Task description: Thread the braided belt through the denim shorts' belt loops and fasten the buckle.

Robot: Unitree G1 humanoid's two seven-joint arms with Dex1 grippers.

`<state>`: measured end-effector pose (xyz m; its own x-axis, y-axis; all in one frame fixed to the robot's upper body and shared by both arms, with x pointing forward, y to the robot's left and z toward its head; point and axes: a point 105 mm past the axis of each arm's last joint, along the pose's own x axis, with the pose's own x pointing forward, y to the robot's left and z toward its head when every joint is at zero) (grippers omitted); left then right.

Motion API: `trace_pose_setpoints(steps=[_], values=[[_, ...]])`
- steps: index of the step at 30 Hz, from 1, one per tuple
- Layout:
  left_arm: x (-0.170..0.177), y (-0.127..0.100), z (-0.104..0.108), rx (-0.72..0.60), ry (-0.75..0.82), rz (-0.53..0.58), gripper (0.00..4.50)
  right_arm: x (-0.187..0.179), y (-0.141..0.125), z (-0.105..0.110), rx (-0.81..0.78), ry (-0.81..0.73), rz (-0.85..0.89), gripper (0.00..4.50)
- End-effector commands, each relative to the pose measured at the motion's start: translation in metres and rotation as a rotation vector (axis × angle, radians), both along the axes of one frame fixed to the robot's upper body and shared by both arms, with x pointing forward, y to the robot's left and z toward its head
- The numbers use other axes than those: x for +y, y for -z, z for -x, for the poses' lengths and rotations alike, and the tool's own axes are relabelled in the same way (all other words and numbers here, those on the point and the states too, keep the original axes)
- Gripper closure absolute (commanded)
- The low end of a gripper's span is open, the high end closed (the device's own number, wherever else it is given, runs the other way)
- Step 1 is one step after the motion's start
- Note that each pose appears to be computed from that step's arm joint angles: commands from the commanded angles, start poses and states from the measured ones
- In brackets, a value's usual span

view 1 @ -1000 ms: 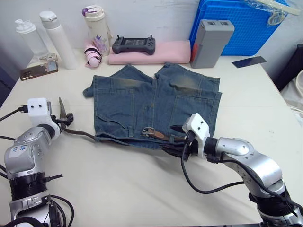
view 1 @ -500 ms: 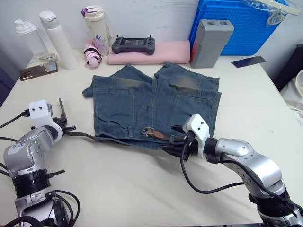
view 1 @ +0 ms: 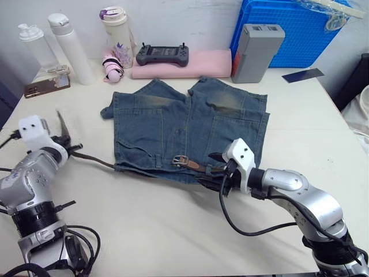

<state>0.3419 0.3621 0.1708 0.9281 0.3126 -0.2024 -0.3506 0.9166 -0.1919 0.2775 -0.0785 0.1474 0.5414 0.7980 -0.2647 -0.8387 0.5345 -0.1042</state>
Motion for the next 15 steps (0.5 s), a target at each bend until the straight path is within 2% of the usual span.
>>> trace_pose_setpoints(steps=[1, 5, 7, 11, 13, 15], values=[[0.032, -0.038, 0.012, -0.135, -0.088, -0.087, 4.47, 0.002, -0.009, 0.002, -0.035, -0.008, -0.012, 0.00], [0.033, -0.064, 0.014, -0.229, -0.047, -0.184, 4.47, 0.001, -0.009, 0.000, -0.036, 0.001, -0.016, 0.00], [0.018, -0.081, 0.012, -0.286, 0.046, -0.290, 4.47, -0.001, -0.011, -0.003, -0.041, 0.021, -0.020, 0.00], [-0.040, -0.103, 0.011, -0.375, 0.341, -0.586, 4.47, -0.004, -0.017, -0.011, -0.070, 0.061, -0.036, 0.00], [-0.075, -0.098, 0.015, -0.372, 0.528, -0.782, 4.47, -0.006, -0.020, -0.014, -0.082, 0.070, -0.042, 0.00], [-0.107, -0.080, 0.022, -0.339, 0.731, -1.004, 4.47, -0.007, -0.024, -0.016, -0.100, 0.069, -0.040, 0.00]])
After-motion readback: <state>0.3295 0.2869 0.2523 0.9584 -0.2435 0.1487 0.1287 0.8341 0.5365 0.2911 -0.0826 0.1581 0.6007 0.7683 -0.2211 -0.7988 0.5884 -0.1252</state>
